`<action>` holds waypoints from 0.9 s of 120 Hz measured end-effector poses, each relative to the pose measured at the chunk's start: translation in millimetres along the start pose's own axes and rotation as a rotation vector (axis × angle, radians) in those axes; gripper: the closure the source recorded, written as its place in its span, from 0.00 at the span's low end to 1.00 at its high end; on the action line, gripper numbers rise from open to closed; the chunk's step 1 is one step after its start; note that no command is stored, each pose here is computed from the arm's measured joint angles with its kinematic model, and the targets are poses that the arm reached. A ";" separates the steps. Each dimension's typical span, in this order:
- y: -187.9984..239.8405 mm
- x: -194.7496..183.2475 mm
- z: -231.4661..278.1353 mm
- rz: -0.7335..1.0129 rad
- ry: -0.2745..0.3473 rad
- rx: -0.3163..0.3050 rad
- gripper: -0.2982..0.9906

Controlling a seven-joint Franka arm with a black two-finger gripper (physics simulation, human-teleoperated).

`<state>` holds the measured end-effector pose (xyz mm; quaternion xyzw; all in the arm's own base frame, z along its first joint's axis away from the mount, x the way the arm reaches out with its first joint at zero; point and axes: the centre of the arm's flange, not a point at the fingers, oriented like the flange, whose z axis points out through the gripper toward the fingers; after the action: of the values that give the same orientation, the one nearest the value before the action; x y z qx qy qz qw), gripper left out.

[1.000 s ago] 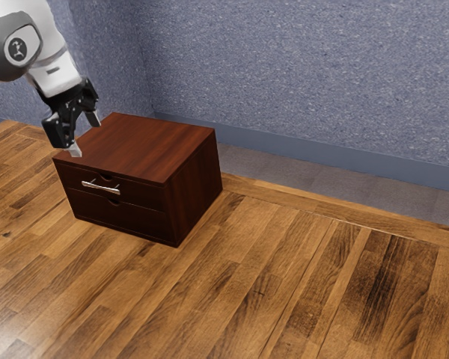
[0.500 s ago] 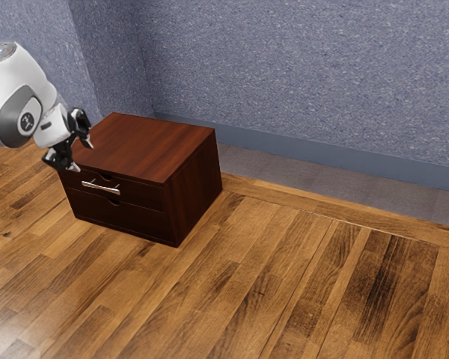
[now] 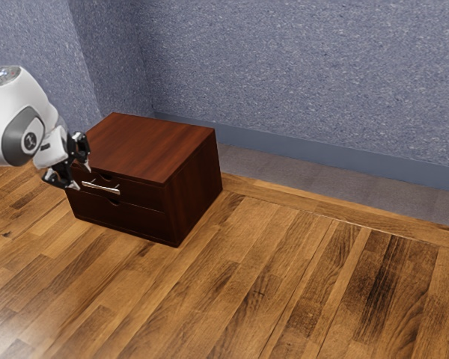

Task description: Pull the drawer handle with one arm to open the drawer

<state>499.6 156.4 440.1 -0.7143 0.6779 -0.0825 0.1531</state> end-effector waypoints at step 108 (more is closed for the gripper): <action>-13.7 15.6 40.8 0.006 0.076 -0.006 0.58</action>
<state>526.9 145.8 404.9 -0.7092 0.6855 -0.1071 0.1252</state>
